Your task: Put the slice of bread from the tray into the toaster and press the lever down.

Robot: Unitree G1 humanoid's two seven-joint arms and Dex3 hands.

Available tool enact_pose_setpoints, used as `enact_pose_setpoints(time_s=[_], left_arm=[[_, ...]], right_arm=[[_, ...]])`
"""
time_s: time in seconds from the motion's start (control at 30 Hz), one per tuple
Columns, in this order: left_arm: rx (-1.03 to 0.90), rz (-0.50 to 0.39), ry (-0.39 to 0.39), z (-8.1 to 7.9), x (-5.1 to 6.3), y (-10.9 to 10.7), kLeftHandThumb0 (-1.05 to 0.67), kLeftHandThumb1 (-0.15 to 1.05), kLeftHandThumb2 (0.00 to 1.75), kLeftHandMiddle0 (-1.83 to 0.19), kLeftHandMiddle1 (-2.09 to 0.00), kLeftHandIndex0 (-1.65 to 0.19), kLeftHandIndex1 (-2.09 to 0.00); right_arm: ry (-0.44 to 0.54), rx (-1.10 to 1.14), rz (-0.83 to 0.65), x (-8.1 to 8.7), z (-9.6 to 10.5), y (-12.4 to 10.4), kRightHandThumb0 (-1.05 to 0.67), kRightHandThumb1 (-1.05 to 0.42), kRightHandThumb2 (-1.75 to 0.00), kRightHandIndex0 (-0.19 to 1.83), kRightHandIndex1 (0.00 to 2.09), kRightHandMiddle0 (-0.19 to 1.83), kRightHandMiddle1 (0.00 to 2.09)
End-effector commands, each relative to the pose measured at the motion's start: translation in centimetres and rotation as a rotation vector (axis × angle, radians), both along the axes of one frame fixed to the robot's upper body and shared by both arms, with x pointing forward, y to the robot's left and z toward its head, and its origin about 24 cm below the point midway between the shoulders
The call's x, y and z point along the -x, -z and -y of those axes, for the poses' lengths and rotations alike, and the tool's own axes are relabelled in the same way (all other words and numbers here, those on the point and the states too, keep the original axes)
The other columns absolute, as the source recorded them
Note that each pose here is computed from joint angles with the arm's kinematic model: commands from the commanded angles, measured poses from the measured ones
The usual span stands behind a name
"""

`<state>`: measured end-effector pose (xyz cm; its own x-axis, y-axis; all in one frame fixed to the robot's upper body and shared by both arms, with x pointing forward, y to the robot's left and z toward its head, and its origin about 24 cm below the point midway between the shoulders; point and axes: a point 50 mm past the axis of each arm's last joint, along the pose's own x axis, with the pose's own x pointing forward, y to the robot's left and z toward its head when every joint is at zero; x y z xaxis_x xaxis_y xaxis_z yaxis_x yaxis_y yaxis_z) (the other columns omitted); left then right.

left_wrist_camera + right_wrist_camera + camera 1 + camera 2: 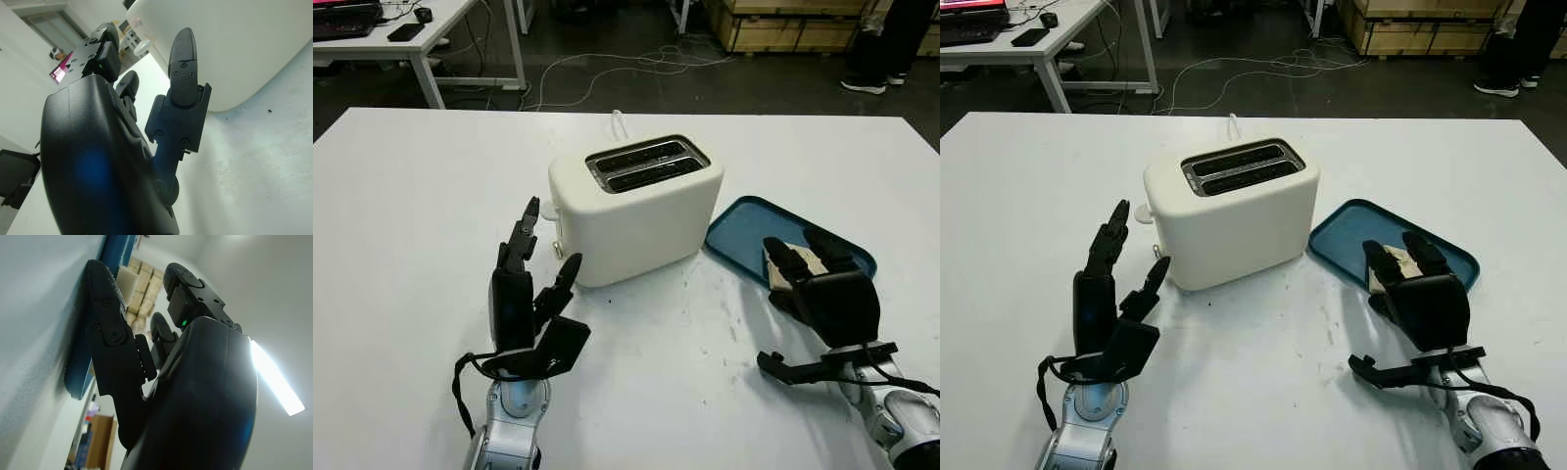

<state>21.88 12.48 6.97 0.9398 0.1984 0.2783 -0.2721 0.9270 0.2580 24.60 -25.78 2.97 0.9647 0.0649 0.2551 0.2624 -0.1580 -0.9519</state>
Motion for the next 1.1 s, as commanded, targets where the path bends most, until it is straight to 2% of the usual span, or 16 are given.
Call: enact_pose_setpoints(time_s=[0.0,0.07,0.17,0.27,0.33,0.43,0.57,0.67,0.7,0.73,0.77,0.83,0.87,0.93,1.03,1.07], left_arm=[[0.012,0.016,0.001,0.2,-0.1,-0.2,-0.47,0.92,0.31,-0.07,-0.55,-0.25,-0.01],[0.008,0.012,0.001,0.2,-0.1,-0.2,-0.47,0.92,0.31,-0.07,-0.55,-0.25,0.0],[0.005,0.013,0.004,0.1,-0.1,-0.3,-0.47,0.92,0.31,-0.07,-0.55,-0.25,0.0],[0.008,0.019,0.005,0.2,-0.1,-0.4,-0.47,0.92,0.31,-0.07,-0.55,-0.25,0.0],[0.008,0.021,0.001,0.2,-0.1,-0.3,-0.47,0.92,0.3,-0.07,-0.55,-0.25,0.0],[0.018,0.022,0.004,0.1,-0.1,-0.4,-0.47,0.92,0.3,-0.07,-0.55,-0.25,0.0],[0.001,0.026,-0.001,0.0,-0.1,-0.4,-0.47,0.92,0.3,-0.07,-0.55,-0.26,-0.01],[0.006,0.021,0.0,0.0,0.0,-0.4,-0.47,0.92,0.3,-0.07,-0.55,-0.25,0.0],[0.008,0.02,0.001,0.0,0.0,-0.4,-0.48,0.92,0.3,-0.07,-0.55,-0.25,0.0],[0.009,0.02,0.002,0.0,0.0,-0.4,-0.48,0.92,0.3,-0.07,-0.55,-0.25,0.0],[0.01,0.02,0.003,0.0,0.0,-0.4,-0.48,0.92,0.3,-0.07,-0.55,-0.25,0.0],[0.009,0.018,0.003,0.0,0.0,-0.4,-0.48,0.92,0.3,-0.07,-0.54,-0.25,0.0],[0.007,0.019,0.005,0.0,0.0,-0.4,-0.48,0.92,0.3,-0.07,-0.54,-0.25,0.0],[0.011,0.023,0.004,0.0,-0.1,-0.4,-0.47,0.92,0.29,-0.07,-0.55,-0.26,0.0],[0.008,0.024,0.007,0.0,-0.2,-0.4,-0.48,0.92,0.3,-0.07,-0.55,-0.25,0.0],[0.008,0.023,0.007,0.0,-0.2,-0.4,-0.48,0.92,0.3,-0.07,-0.55,-0.26,0.0]], right_arm=[[0.028,0.014,-0.015,-0.3,-0.3,-0.2,-0.52,-0.91,-0.04,0.7,0.08,0.66,0.06],[0.047,0.024,-0.015,-0.3,-0.3,-0.3,-0.49,-0.92,-0.05,0.92,0.12,0.84,0.09],[0.067,0.035,-0.035,-0.4,-0.5,-0.6,-0.44,-0.92,-0.13,0.85,1.06,1.03,0.31],[0.076,0.052,-0.068,-0.5,-0.8,-1.1,-0.45,-0.92,-0.23,0.73,1.64,0.81,0.94],[0.072,0.085,-0.108,-0.5,-0.9,-1.4,-0.45,-0.92,-0.3,0.72,1.72,0.76,1.02],[0.072,0.119,-0.157,-0.4,-1.2,-2.0,-0.44,-0.92,-0.37,0.72,1.73,0.77,0.89],[0.072,0.118,-0.2,-0.4,-1.6,-2.5,-0.42,-0.92,-0.38,0.79,1.64,0.94,0.28],[0.041,0.096,-0.165,-0.3,-1.6,-2.5,-0.4,-0.92,-0.38,0.8,1.65,1.07,0.12],[0.032,0.105,-0.145,-0.3,-1.7,-2.5,-0.39,-0.92,-0.39,0.78,1.69,1.11,0.14],[0.02,0.1,-0.122,-0.3,-1.7,-2.5,-0.41,-0.92,-0.39,0.75,1.71,1.03,0.41],[0.008,0.092,-0.091,-0.2,-1.8,-2.5,-0.4,-0.92,-0.38,0.74,1.73,0.77,1.02],[-0.017,0.074,-0.049,-0.2,-1.8,-2.5,-0.4,-0.92,-0.35,0.73,1.74,0.55,1.52],[-0.034,0.079,-0.038,-0.3,-1.8,-2.5,-0.39,-0.92,-0.36,0.71,1.74,0.51,1.6],[-0.066,0.051,-0.001,-0.5,-1.7,-2.7,-0.37,-0.92,-0.35,0.69,1.74,0.69,1.11],[-0.082,0.012,0.031,-0.8,-1.6,-3.2,-0.36,-0.92,-0.36,0.68,1.75,0.64,1.27],[-0.099,0.005,0.048,-1.0,-1.6,-3.6,-0.35,-0.92,-0.35,0.68,1.75,0.67,1.12]])
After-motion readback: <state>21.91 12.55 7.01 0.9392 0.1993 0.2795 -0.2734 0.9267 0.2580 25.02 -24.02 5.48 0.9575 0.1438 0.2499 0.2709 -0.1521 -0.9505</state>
